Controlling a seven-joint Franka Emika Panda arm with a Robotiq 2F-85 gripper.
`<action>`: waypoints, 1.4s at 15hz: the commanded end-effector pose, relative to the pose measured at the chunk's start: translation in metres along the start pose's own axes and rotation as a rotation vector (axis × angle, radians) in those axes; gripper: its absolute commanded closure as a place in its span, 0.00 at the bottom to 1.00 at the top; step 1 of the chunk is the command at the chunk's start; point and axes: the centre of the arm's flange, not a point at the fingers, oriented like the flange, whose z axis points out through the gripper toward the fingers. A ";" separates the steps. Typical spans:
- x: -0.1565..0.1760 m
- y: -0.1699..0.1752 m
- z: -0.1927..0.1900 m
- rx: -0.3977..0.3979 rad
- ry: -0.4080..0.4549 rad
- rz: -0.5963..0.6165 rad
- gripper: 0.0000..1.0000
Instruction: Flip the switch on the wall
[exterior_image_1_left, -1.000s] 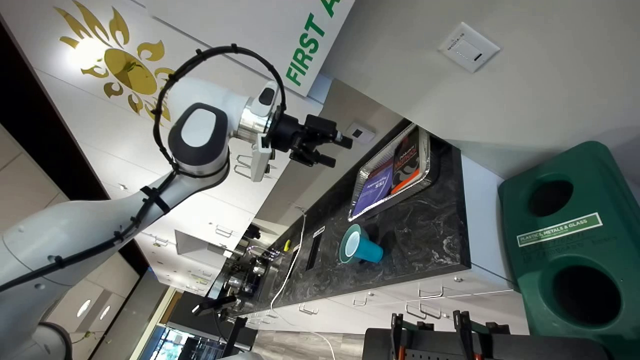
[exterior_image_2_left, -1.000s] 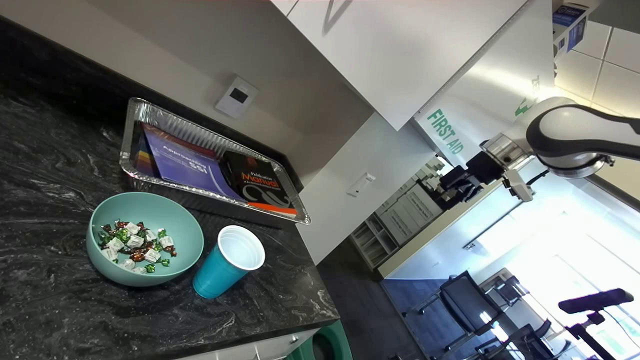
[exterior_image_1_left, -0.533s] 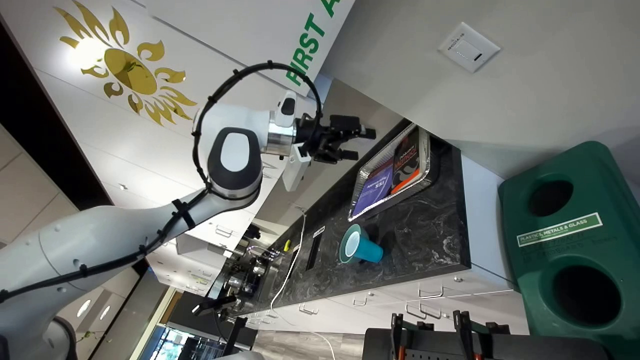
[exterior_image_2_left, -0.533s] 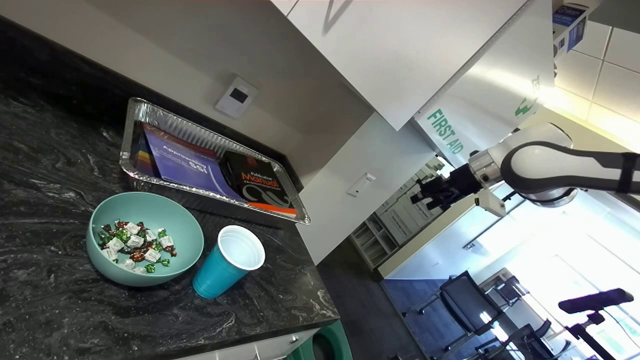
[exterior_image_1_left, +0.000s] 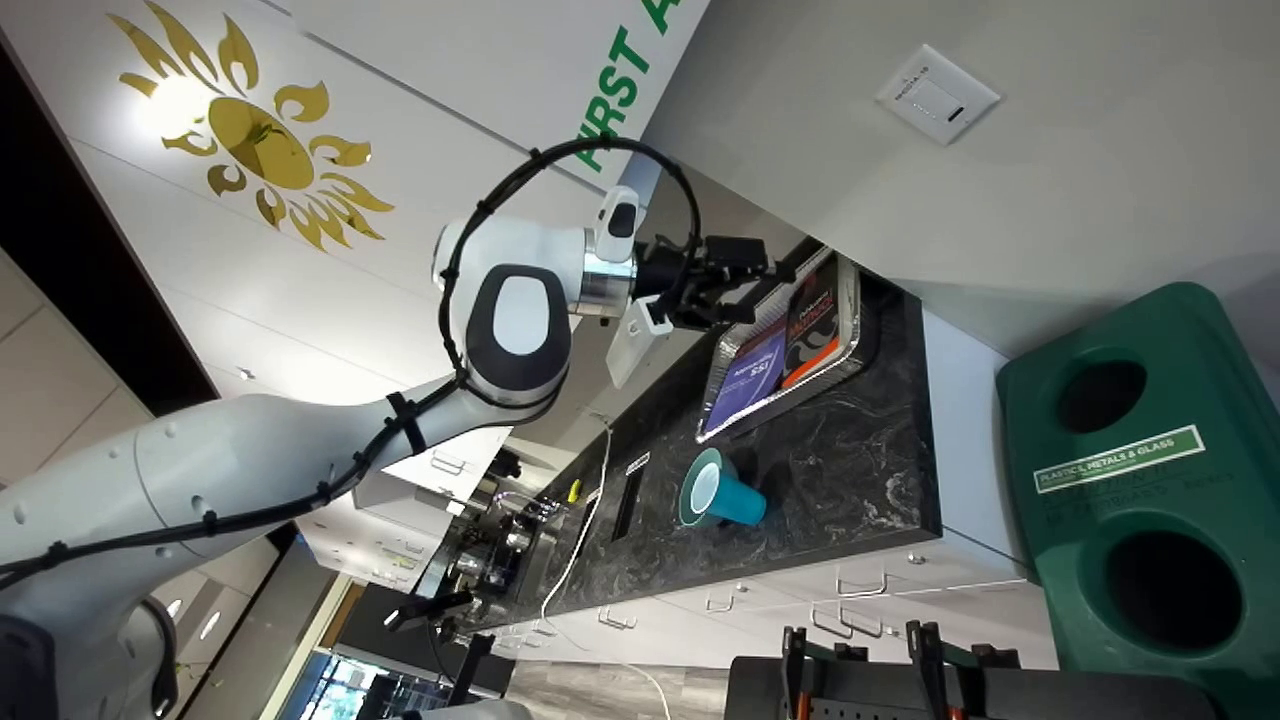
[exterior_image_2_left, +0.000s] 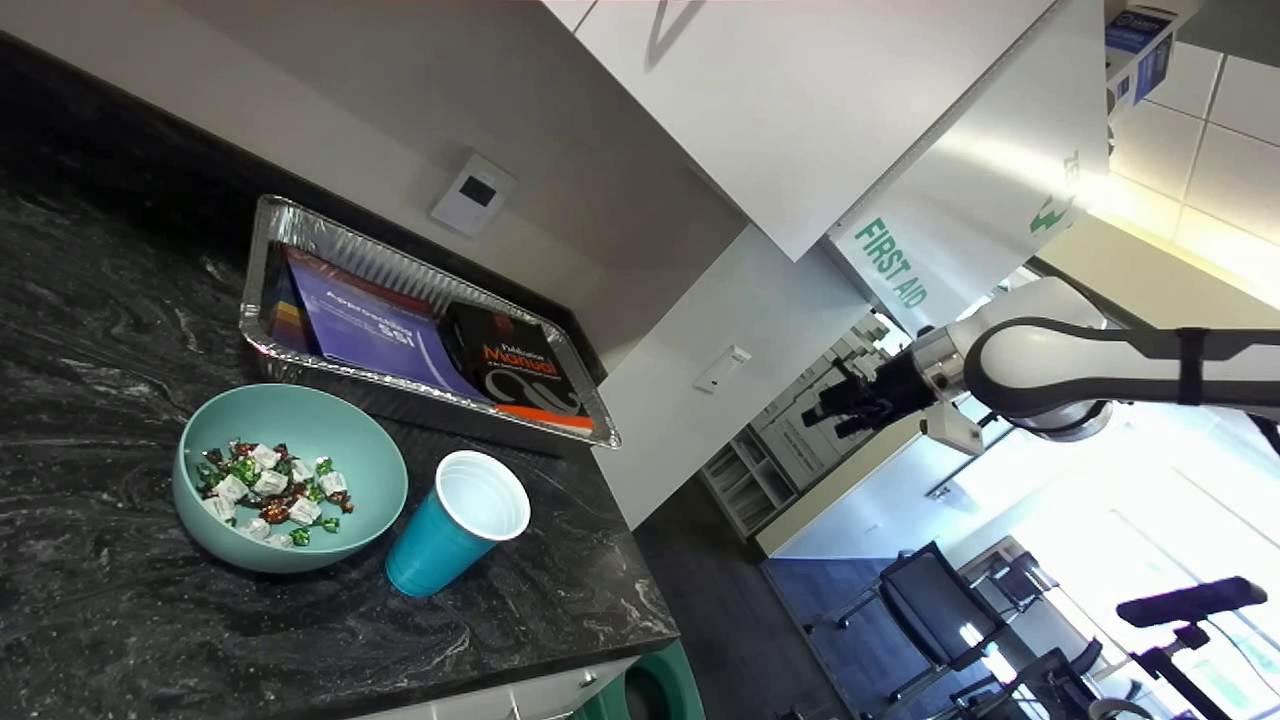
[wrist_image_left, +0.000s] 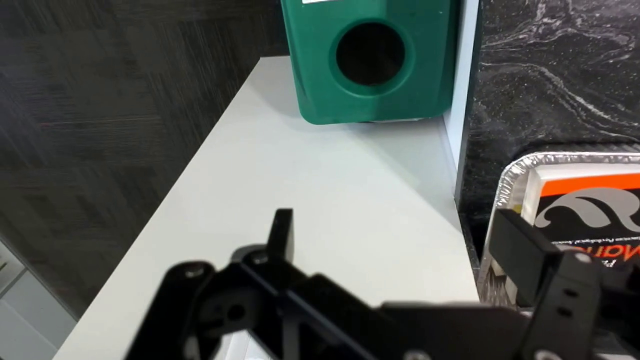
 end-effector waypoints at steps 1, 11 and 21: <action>0.000 -0.001 0.001 -0.016 0.053 -0.011 0.00; -0.008 0.009 0.053 -0.115 0.448 -0.108 0.00; 0.027 0.032 0.083 -0.105 0.503 -0.031 0.73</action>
